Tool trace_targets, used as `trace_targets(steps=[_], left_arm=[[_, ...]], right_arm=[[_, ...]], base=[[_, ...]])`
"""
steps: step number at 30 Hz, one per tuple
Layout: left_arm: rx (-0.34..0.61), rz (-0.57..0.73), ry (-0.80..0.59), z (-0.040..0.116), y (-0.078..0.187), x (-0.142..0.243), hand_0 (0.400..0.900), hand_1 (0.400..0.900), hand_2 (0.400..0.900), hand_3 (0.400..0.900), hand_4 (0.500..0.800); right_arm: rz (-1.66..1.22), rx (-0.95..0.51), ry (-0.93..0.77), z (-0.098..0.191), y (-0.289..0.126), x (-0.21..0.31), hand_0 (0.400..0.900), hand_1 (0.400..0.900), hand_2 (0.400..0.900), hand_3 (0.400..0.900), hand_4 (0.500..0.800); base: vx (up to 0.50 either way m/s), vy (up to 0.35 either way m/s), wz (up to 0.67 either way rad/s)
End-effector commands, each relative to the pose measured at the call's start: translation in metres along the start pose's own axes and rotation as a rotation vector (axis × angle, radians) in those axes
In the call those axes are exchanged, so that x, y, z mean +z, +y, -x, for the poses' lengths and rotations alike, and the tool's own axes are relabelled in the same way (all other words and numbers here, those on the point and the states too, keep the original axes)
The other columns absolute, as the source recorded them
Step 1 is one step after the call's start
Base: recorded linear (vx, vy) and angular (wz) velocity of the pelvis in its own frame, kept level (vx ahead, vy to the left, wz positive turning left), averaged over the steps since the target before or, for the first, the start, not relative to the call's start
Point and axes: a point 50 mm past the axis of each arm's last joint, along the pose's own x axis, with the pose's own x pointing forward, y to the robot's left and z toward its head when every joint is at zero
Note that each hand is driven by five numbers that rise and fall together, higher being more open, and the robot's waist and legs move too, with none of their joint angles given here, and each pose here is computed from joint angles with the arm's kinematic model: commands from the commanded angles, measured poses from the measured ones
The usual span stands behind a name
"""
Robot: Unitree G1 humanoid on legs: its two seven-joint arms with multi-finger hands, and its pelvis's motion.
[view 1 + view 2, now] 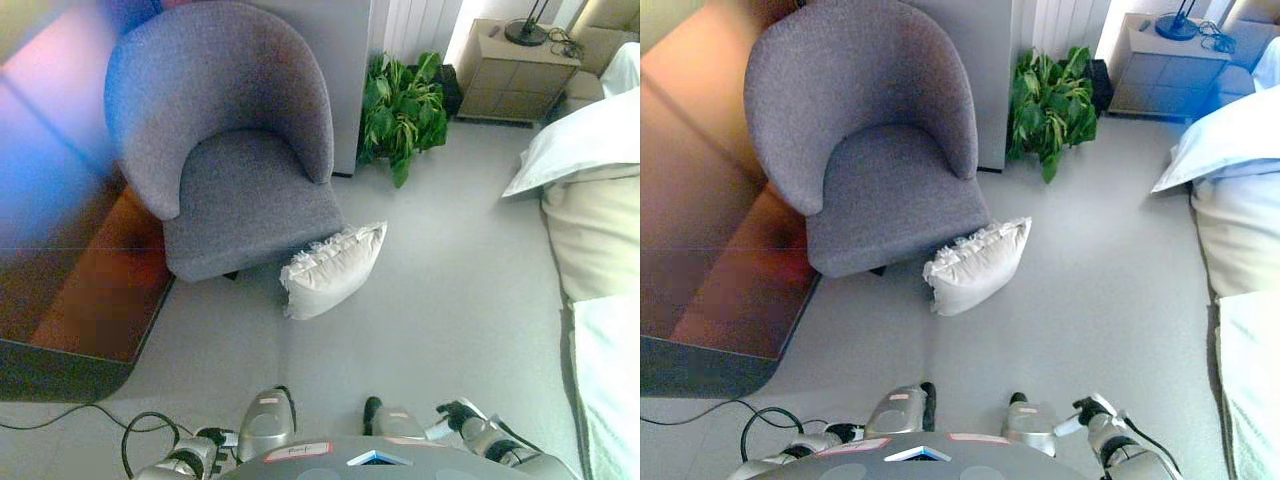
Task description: Pick up the pillow and put it on the sofa.
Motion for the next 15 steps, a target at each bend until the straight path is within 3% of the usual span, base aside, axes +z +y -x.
trace_targets(steps=[1, 7, 15], left_arm=[[0.016, -0.036, 0.024, -0.001, 0.002, -0.008, 0.9, 0.9, 0.9, 0.9, 0.8], [0.018, -0.016, 0.031, 0.0, 0.007, -0.009, 0.9, 0.9, 0.9, 0.9, 0.8], [0.05, -0.088, -0.005, 0.003, 0.032, 0.012, 0.9, 0.9, 0.9, 0.9, 0.8]], right_arm=[[-0.009, -0.065, -0.022, 0.0, -0.023, 0.007, 0.9, 0.9, 0.9, 0.9, 0.8], [0.005, -0.055, -0.037, 0.0, -0.017, 0.011, 0.9, 0.9, 0.9, 0.9, 0.8], [-0.034, -0.091, -0.066, 0.001, -0.018, 0.009, 0.9, 0.9, 0.9, 0.9, 0.8]], base=[[0.42, 0.153, -0.17], [0.408, 0.235, -0.23], [0.329, 0.203, 0.1]])
